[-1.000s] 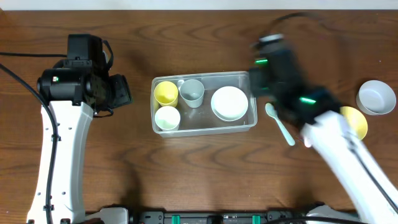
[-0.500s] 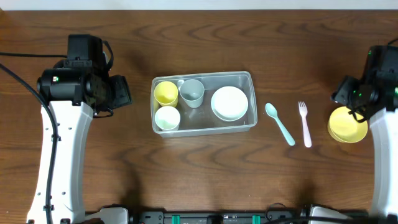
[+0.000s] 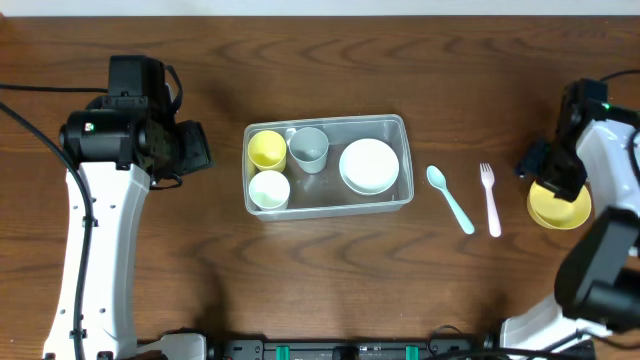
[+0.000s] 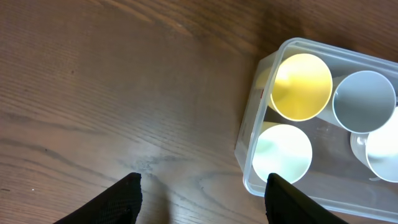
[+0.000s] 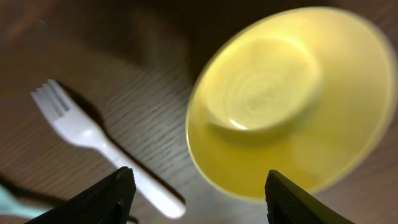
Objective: Pack container
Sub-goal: 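Move the right gripper to the yellow bowl and grasp it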
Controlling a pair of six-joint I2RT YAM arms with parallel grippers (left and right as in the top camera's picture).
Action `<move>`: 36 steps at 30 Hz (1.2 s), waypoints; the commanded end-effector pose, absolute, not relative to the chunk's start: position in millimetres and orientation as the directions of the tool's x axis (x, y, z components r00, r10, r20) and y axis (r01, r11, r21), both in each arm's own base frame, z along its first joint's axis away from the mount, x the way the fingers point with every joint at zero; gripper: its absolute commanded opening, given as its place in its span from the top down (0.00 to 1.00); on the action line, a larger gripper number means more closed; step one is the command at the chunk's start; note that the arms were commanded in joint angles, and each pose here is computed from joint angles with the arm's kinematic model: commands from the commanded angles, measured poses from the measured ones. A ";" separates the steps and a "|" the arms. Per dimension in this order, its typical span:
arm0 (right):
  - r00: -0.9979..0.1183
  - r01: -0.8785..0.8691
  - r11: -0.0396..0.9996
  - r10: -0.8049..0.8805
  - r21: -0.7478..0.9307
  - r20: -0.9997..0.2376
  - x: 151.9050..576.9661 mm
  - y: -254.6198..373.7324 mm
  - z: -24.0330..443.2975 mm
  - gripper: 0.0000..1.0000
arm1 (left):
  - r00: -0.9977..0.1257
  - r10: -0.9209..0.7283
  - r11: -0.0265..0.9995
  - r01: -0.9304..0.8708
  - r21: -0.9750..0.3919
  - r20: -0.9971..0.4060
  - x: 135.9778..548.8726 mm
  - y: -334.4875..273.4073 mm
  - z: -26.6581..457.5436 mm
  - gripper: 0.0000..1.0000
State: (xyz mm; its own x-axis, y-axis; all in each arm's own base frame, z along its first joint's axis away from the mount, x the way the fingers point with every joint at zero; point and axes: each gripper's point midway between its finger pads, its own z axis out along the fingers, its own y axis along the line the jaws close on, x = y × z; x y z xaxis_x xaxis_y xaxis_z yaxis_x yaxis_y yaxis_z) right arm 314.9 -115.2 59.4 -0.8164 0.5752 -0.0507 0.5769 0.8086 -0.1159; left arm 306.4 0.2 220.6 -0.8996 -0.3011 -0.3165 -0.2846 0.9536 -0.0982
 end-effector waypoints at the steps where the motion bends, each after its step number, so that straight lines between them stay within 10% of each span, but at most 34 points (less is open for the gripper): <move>1: -0.807 0.587 0.800 0.591 -0.129 -0.003 311.7 -115.3 40.6 0.31 | -0.902 -0.309 0.951 -0.294 -0.095 -0.302 304.2 1.5 216.3 0.36; 8: -0.807 0.580 0.802 0.590 -0.143 0.039 309.4 -114.4 24.6 0.34 | -0.902 -0.310 0.951 -0.295 -0.095 -0.302 304.3 1.5 216.3 0.36; 24: -0.805 0.572 0.805 0.588 -0.158 0.082 304.5 -112.3 9.5 0.98 | -0.902 -0.310 0.951 -0.295 -0.095 -0.302 304.2 1.5 216.3 0.36; 36: -0.882 0.472 0.881 0.472 0.022 -0.009 337.1 -81.1 48.6 0.99 | -0.902 -0.310 0.951 -0.295 -0.095 -0.302 304.2 1.5 216.3 0.36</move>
State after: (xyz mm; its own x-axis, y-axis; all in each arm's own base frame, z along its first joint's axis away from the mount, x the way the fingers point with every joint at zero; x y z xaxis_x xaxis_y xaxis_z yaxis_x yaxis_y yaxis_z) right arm 316.1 -103.8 22.7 -0.8351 0.5477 0.0506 0.5417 0.8350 -0.0969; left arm 306.3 0.2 220.6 -0.8997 -0.3011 -0.3161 -0.2846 0.9536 -0.0981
